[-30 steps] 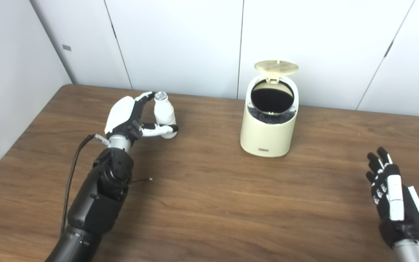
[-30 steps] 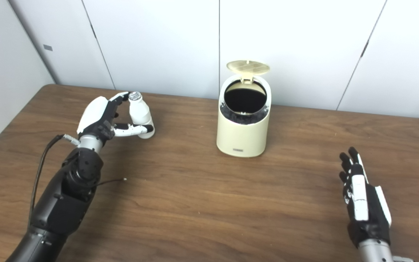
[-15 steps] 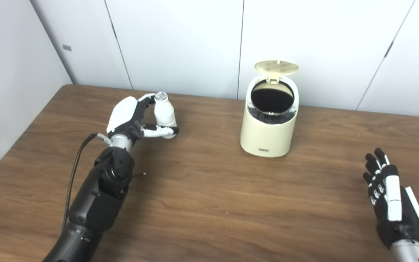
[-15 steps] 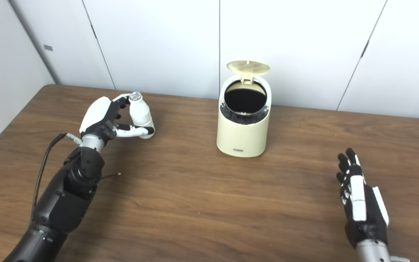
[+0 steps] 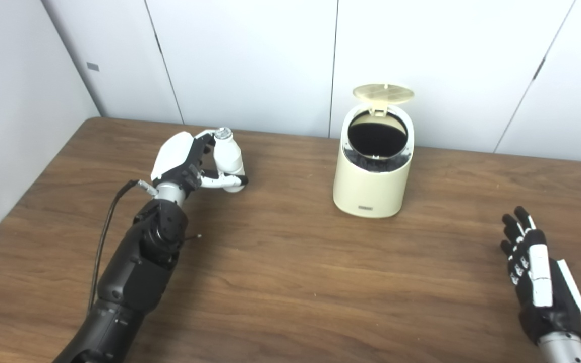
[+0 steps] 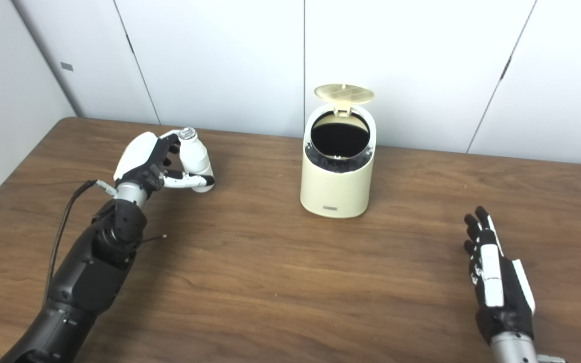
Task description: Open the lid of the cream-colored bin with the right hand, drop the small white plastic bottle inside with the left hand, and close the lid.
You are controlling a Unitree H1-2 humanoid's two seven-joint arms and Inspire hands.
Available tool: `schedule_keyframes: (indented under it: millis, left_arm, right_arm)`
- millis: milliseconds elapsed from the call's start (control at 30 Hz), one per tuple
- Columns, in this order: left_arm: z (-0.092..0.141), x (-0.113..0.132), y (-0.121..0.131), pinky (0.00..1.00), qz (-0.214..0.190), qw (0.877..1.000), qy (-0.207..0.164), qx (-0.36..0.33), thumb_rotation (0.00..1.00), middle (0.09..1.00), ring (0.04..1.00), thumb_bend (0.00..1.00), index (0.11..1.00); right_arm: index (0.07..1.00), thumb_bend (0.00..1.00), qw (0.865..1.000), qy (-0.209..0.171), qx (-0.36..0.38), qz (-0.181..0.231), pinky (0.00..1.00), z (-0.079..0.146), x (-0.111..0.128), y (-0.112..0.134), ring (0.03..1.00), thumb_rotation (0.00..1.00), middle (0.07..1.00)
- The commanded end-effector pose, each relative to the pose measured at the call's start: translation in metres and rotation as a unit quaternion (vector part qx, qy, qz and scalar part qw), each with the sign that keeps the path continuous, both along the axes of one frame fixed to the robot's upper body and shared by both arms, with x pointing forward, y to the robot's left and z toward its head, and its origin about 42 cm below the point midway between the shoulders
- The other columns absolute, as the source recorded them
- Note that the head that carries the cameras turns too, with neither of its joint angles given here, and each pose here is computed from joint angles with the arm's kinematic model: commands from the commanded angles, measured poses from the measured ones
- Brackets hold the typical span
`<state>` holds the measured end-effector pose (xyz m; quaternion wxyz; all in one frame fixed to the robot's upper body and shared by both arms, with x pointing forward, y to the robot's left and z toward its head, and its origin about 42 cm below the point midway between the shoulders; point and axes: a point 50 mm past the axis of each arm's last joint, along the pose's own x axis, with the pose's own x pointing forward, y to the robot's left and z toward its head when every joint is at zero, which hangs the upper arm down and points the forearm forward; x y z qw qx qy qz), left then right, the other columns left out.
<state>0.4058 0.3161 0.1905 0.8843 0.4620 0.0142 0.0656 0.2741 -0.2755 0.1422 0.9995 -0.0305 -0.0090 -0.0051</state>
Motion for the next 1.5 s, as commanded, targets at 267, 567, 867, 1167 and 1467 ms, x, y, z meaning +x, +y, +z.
schedule_keyframes:
  millis: [267, 567, 867, 1167, 1467]
  left_arm:
    - [0.029, 0.016, -0.003, 0.66, -0.013, 0.998, -0.059, 0.008, 0.30, 0.794, 0.774, 0.92, 0.820]
    - [0.024, 0.019, -0.002, 0.45, -0.020, 0.993, -0.103, -0.055, 0.02, 0.539, 0.520, 0.68, 0.616]
    - [0.020, 0.023, -0.002, 0.41, -0.020, 0.983, -0.170, -0.072, 0.00, 0.495, 0.438, 0.50, 0.481]
    - [0.025, 0.020, -0.003, 0.37, -0.022, 0.979, -0.193, -0.060, 0.00, 0.480, 0.435, 0.48, 0.477]
    - [0.070, -0.007, -0.032, 0.34, -0.072, 0.963, -0.256, -0.052, 0.00, 0.507, 0.418, 0.47, 0.476]
  right_arm:
    - [0.976, 0.65, 0.998, -0.051, -0.024, -0.002, 1.00, 0.015, 0.007, 0.002, 1.000, 1.00, 0.955]
    - [0.974, 0.64, 0.999, -0.054, 0.007, 0.004, 0.99, 0.011, 0.010, 0.004, 0.979, 1.00, 0.942]
    - [0.973, 0.62, 0.998, -0.055, 0.008, 0.003, 1.00, 0.010, 0.009, 0.003, 0.986, 1.00, 0.908]
    - [0.977, 0.62, 0.999, -0.051, 0.008, 0.007, 1.00, 0.006, 0.011, 0.001, 0.990, 1.00, 0.902]
    - [0.964, 0.61, 0.999, -0.048, -0.014, 0.005, 1.00, 0.006, 0.010, 0.002, 0.957, 1.00, 0.892]
